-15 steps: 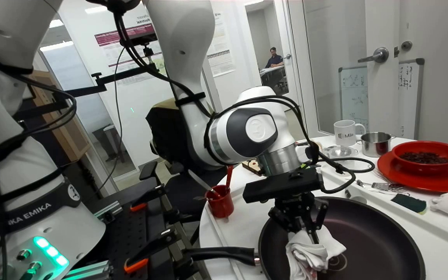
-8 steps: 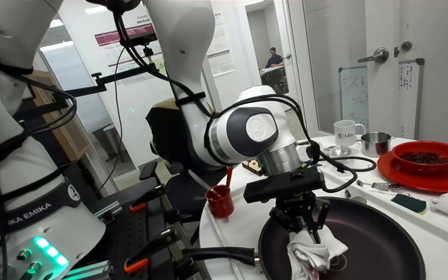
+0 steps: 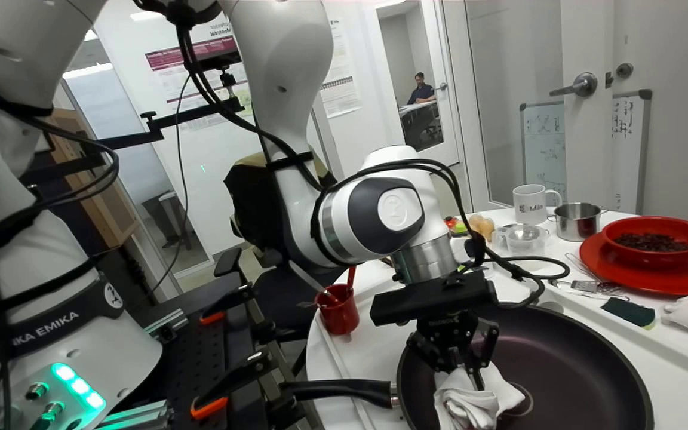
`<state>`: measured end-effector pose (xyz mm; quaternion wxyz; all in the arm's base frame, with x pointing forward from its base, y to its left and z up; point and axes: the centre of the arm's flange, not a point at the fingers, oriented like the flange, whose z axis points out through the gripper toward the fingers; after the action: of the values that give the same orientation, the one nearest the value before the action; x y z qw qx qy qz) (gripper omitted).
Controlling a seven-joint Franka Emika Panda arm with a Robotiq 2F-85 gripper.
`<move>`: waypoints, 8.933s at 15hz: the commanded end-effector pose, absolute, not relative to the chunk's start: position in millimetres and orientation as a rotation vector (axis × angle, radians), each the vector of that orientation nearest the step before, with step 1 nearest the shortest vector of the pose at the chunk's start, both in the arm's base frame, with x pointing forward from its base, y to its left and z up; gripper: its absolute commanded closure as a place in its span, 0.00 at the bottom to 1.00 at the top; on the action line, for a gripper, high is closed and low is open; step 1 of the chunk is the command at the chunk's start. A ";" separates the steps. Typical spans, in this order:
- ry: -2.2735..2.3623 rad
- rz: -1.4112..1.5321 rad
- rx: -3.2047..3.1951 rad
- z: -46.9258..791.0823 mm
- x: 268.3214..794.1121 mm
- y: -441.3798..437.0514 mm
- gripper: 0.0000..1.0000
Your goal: Use the cloth to wipe the frying pan.
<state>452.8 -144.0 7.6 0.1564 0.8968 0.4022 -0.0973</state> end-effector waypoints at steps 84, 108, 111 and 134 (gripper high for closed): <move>1.298 -0.095 2.485 8.1 425.6 -123.3 0.92; 0.746 -0.050 2.539 -7.2 478.9 -229.1 0.92; 0.687 -0.050 2.559 -9.4 487.1 -230.7 0.92; 0.671 0.094 2.553 -11.2 539.2 -156.5 0.92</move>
<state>535.1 -166.5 -4.3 0.2386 0.9384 0.2479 0.0316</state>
